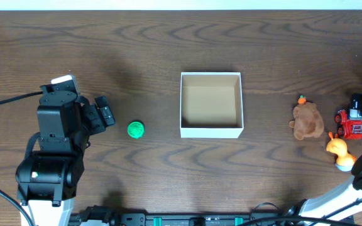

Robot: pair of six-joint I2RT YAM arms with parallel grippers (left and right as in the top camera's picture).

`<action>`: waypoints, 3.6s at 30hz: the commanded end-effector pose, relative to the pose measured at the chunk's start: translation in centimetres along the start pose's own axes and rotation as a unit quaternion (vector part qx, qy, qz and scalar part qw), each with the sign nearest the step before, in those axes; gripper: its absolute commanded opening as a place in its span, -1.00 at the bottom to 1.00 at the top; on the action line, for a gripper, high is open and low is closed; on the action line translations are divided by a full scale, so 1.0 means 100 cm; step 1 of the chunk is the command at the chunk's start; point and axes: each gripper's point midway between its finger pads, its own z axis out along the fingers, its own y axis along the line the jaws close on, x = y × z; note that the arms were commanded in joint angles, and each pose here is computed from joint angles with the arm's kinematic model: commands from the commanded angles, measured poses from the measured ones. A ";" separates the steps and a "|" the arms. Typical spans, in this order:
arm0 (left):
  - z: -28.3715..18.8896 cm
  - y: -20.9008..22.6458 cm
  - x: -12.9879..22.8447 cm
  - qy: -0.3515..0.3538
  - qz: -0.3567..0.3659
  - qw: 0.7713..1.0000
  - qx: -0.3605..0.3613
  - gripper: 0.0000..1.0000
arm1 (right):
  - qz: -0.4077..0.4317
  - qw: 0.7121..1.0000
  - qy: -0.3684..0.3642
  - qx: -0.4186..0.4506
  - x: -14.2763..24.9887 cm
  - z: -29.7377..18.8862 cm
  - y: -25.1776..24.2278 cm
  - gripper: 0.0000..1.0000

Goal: Pack container
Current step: 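Move the right gripper over the red fire truck and grasp it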

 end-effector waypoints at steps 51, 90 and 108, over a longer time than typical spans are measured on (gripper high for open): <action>-0.002 0.002 -0.006 -0.006 -0.009 1.000 -0.006 0.96 | 0.021 0.999 0.018 -0.026 0.011 0.044 0.007 0.35; 0.003 0.001 -0.005 0.002 -0.007 1.000 -0.008 0.96 | 0.032 0.999 -0.004 -0.017 -0.003 0.025 0.010 -0.30; 0.003 0.001 -0.005 0.002 -0.007 1.000 -0.008 0.96 | 0.060 0.997 -0.039 -0.003 -0.015 0.003 0.008 -0.97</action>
